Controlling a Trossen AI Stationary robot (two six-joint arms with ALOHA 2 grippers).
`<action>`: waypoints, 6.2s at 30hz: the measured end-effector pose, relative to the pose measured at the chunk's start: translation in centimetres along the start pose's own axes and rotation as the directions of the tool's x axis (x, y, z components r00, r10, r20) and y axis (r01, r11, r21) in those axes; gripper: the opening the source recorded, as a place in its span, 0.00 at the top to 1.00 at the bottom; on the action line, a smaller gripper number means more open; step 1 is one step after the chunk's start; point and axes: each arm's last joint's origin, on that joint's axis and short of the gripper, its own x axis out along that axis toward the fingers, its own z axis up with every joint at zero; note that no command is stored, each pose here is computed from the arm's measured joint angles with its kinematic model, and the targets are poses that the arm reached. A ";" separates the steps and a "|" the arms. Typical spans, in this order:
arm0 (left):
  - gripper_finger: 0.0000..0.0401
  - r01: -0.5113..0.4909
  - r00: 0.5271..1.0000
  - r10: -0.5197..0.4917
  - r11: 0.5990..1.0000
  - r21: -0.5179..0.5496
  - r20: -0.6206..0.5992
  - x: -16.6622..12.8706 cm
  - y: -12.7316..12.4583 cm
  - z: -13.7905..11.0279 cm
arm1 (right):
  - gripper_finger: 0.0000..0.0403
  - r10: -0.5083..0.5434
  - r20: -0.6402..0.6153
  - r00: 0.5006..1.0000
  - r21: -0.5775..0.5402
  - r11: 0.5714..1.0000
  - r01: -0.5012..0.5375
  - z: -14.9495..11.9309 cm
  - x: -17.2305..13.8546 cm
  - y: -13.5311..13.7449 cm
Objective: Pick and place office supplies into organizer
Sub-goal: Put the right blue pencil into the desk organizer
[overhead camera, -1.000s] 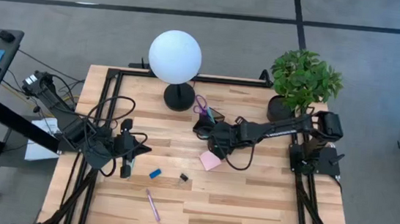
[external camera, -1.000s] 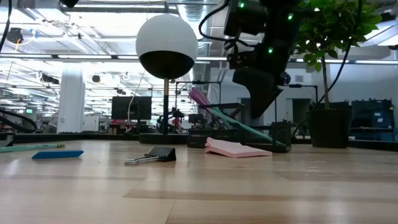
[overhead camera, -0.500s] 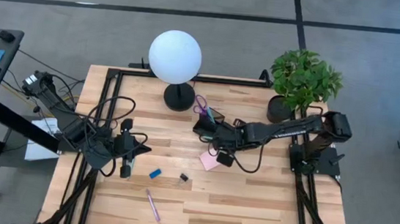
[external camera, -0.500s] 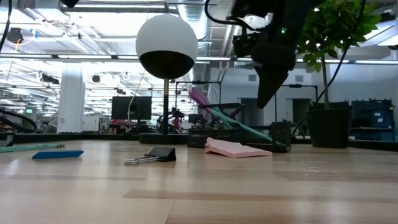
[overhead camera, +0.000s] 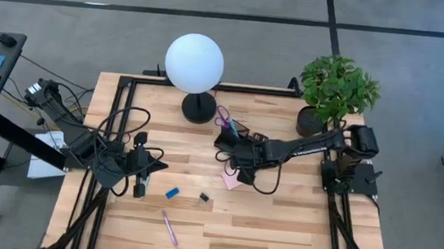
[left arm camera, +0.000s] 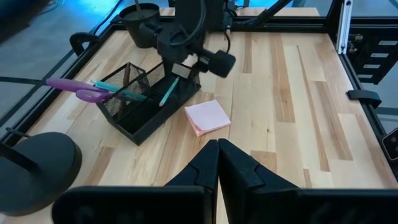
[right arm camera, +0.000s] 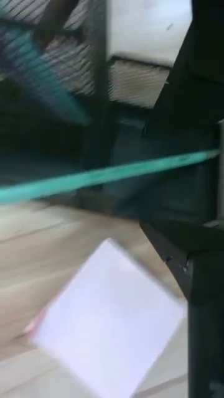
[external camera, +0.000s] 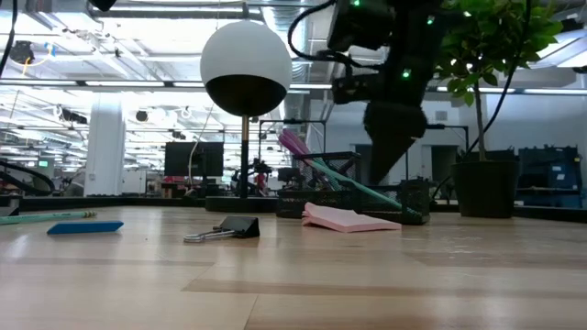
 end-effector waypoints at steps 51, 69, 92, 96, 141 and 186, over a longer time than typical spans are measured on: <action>0.99 -0.004 1.000 0.004 1.000 0.008 -0.008 0.0 0.1 -0.1 | 0.93 0.139 0.122 0.983 -0.005 0.990 -0.139 2.4 3.1 -0.5; 0.99 -0.004 1.000 0.004 1.000 0.007 -0.008 0.0 0.1 -0.1 | 0.92 0.138 0.160 0.977 0.005 0.990 -0.140 2.7 2.3 -0.9; 0.99 -0.003 1.000 0.003 1.000 -0.006 -0.007 0.0 0.0 -0.1 | 0.96 0.101 0.219 0.970 0.076 0.990 -0.121 2.7 0.6 -0.2; 0.99 -0.004 1.000 0.004 1.000 -0.007 -0.007 0.0 0.0 -0.1 | 0.97 0.175 0.191 0.966 0.037 0.982 -0.185 2.7 1.4 0.7; 0.99 0.005 1.000 -0.005 1.000 -0.011 -0.012 0.0 0.0 -0.1 | 0.80 0.160 0.215 0.963 0.060 0.982 -0.177 3.0 1.5 0.0; 0.99 0.004 1.000 -0.004 1.000 -0.004 -0.014 0.0 0.0 -0.1 | 0.89 0.136 0.338 0.931 0.093 0.980 -0.177 4.7 2.1 -2.2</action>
